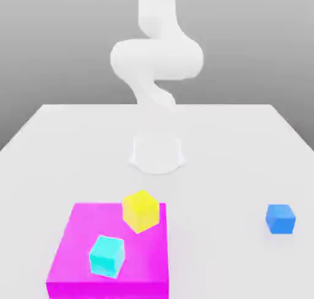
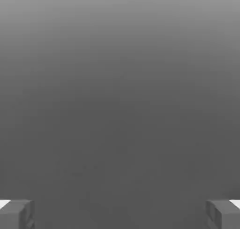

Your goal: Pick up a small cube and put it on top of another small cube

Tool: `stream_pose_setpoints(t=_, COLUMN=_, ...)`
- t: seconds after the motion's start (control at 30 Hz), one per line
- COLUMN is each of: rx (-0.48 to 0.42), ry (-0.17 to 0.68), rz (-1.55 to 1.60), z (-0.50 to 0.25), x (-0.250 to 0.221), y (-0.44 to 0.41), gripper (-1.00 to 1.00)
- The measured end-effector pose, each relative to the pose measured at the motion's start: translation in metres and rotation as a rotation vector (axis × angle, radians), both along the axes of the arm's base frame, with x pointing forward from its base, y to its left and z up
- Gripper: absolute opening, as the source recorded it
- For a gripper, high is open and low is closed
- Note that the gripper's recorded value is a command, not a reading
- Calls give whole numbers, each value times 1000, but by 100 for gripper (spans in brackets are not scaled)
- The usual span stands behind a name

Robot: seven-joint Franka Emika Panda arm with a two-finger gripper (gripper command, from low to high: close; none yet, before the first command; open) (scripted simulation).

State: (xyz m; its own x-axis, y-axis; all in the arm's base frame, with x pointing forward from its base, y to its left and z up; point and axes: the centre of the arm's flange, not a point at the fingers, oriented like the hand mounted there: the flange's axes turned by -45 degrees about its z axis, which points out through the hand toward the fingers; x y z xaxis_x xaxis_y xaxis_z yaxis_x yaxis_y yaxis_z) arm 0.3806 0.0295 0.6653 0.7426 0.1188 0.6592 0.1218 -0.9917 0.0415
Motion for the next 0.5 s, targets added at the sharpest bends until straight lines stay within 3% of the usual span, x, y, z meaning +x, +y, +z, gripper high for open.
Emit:
stream_pose_setpoints(t=0.23, rx=-166, ry=196, rz=394, z=-144, x=50, y=102, gripper=0)
stream_pose_setpoints(t=0.5, rx=-357, ry=385, rz=859, z=-314, x=19, y=209, gripper=0)
